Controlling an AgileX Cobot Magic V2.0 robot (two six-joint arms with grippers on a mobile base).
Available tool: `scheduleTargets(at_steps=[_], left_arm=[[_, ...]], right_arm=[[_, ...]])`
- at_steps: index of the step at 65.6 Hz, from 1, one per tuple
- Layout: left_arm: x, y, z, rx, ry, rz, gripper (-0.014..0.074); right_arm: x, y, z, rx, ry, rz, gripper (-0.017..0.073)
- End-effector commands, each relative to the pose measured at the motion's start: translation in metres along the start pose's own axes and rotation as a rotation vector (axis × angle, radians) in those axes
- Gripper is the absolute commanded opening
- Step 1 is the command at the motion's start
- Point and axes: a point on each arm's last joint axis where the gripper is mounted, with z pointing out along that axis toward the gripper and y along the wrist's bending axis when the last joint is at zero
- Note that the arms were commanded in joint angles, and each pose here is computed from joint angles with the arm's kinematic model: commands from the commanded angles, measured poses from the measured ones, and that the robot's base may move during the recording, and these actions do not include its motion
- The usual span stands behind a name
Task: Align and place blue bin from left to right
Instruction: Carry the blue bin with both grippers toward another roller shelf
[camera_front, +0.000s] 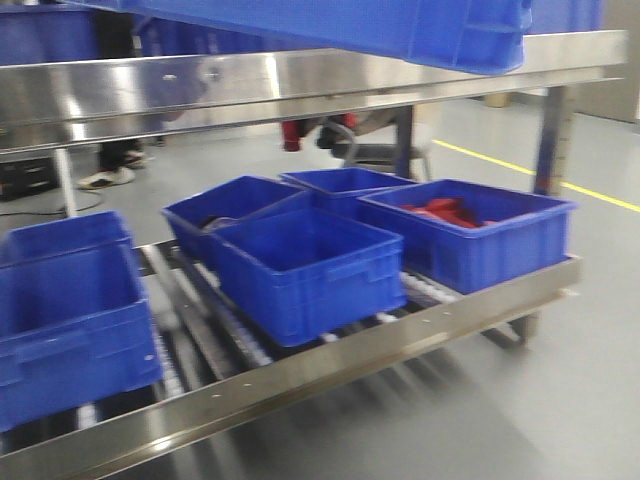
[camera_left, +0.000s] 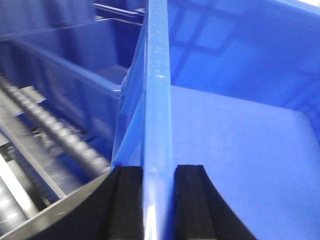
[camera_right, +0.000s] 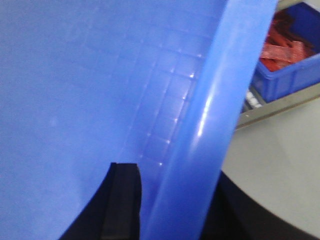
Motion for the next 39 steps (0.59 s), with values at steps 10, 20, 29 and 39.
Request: scheduleTargets(at_steps=[10, 20, 29, 39], left_arm=[[-0.0204, -0.0176, -0.0138, 0.106, -0.157, -0.074, -0.0111], [-0.0204, -0.0176, -0.0138, 0.106, -0.157, -0.074, -0.0111], [-0.0204, -0.0176, -0.0138, 0.106, -0.157, -0.074, -0.0111], [-0.0204, -0.0176, -0.0138, 0.106, -0.157, -0.074, -0.0111]], right_arm=[[-0.0099, 0.0164, -0.012, -0.102, -0.102, 0.034, -0.0153], [-0.0099, 0.0164, -0.012, -0.102, -0.102, 0.034, -0.0153], [-0.0099, 0.0164, -0.012, -0.102, -0.102, 0.034, -0.0153], [-0.0099, 0.0164, -0.012, -0.102, -0.102, 0.034, -0.0153]])
